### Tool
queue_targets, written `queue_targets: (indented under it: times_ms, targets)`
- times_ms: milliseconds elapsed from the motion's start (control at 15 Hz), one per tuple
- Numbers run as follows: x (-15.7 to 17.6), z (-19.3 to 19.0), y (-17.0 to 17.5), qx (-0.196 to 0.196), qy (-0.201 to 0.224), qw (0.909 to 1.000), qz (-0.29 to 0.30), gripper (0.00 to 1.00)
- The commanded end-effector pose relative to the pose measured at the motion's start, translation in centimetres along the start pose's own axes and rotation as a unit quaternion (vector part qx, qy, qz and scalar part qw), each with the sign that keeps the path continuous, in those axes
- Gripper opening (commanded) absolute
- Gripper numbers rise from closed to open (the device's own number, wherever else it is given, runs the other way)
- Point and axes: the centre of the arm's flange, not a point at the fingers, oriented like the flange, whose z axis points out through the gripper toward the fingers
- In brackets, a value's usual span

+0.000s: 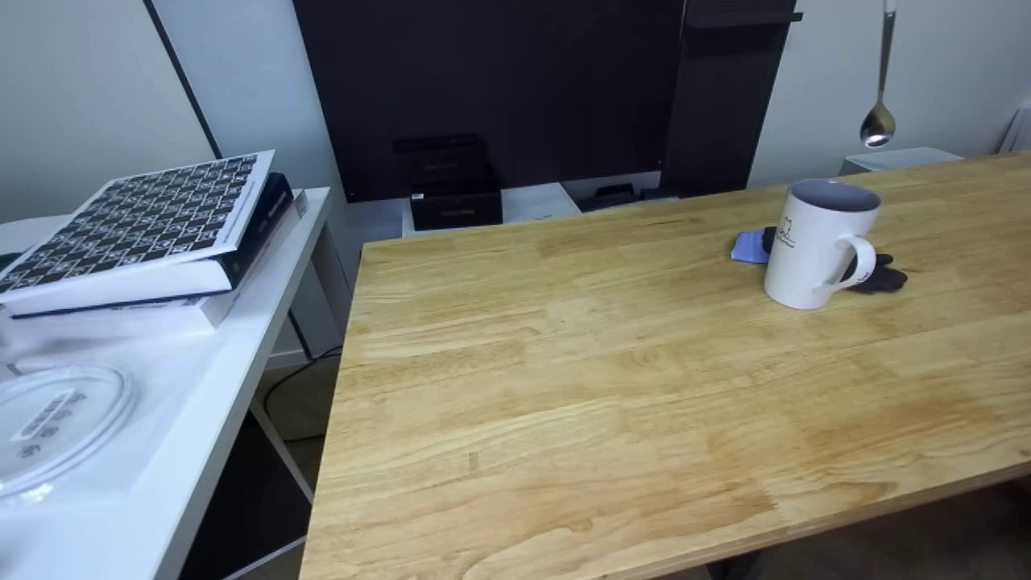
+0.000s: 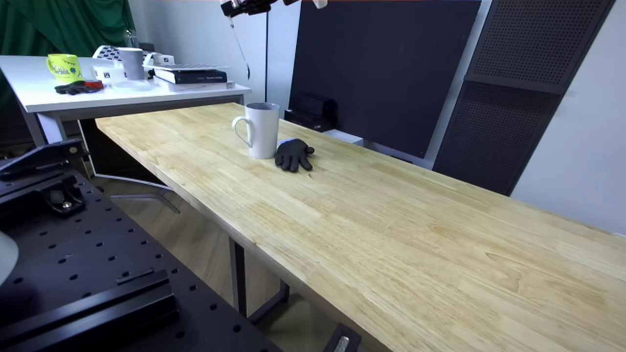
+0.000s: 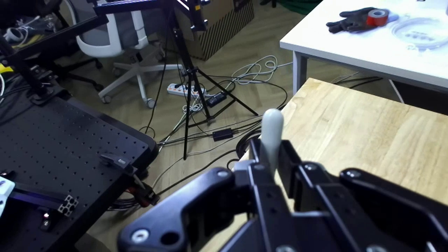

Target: Put the spoon in the mug

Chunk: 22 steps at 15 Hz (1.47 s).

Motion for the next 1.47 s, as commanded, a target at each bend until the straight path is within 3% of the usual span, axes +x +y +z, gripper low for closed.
queue_targets:
  times_ms: [0,533,1400]
  targets:
    - [1.1,0.4,3.8,0.021,-0.016,0.9997,0.004,0.04]
    - [4.9,-1.9,4.7,0.051,-0.039,0.9979,0.006,0.04]
    - [8.6,-2.4,1.1,0.063,-0.026,0.9976,0.014,0.04]
